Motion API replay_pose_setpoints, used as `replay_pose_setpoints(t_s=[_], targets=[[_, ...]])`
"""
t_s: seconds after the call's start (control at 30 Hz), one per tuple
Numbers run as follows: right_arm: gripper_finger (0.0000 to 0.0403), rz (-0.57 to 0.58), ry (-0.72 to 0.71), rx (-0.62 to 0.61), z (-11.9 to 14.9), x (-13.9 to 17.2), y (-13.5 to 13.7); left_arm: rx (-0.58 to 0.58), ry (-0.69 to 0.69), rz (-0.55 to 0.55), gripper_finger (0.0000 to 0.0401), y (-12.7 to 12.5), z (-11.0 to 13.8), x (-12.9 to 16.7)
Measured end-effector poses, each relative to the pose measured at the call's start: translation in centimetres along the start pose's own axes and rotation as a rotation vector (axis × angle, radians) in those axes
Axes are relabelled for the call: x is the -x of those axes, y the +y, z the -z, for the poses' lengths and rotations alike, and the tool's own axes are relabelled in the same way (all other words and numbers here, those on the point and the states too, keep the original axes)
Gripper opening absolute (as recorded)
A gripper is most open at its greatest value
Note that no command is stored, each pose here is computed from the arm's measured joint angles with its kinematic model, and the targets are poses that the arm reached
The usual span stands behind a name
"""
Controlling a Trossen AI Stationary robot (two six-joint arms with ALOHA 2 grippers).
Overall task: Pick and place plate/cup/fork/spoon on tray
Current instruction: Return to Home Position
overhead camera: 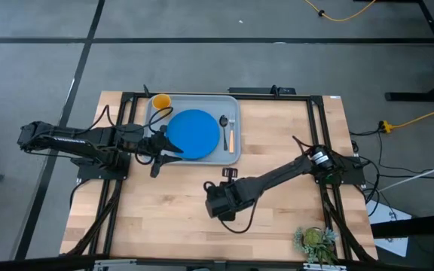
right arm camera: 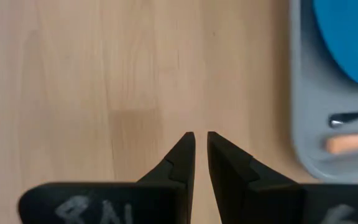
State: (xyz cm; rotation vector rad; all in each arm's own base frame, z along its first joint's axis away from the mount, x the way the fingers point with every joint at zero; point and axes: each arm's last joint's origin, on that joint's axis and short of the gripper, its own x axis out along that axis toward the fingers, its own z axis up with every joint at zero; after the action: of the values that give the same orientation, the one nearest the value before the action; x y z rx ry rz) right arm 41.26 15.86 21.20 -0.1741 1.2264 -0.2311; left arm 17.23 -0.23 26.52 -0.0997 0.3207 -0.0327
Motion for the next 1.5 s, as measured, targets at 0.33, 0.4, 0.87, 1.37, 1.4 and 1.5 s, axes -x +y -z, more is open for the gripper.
replay_pose_setpoints(t_s=[0.33,0.4,0.87,1.37,1.4,1.5], targets=[[0.0048,0.017,0.024,-0.076,2.3,0.4,-0.9,0.0,-0.001,0.0,0.0122,0.0,0.0,0.0],[0.0048,-0.016,-0.027,-0.062,3.3,-0.4,-0.8,0.0,0.0,0.0,0.0122,0.0,0.0,0.0],[0.0048,-0.165,-0.283,-0.071,15.7,-0.3,-6.6,0.0,-0.001,0.0,0.0122,0.0,0.0,0.0],[0.0048,-0.315,-0.548,-0.195,26.5,0.5,-11.7,0.0,0.0,0.0,0.0122,0.0,0.0,0.0],[0.0048,-0.331,-0.578,-0.206,26.8,0.6,-11.8,0.0,0.0,0.0,0.0122,0.0,0.0,0.0],[0.0048,-0.344,-0.669,-0.249,27.3,1.1,-12.5,0.0,-0.001,0.0,0.0122,0.0,0.0,0.0]])
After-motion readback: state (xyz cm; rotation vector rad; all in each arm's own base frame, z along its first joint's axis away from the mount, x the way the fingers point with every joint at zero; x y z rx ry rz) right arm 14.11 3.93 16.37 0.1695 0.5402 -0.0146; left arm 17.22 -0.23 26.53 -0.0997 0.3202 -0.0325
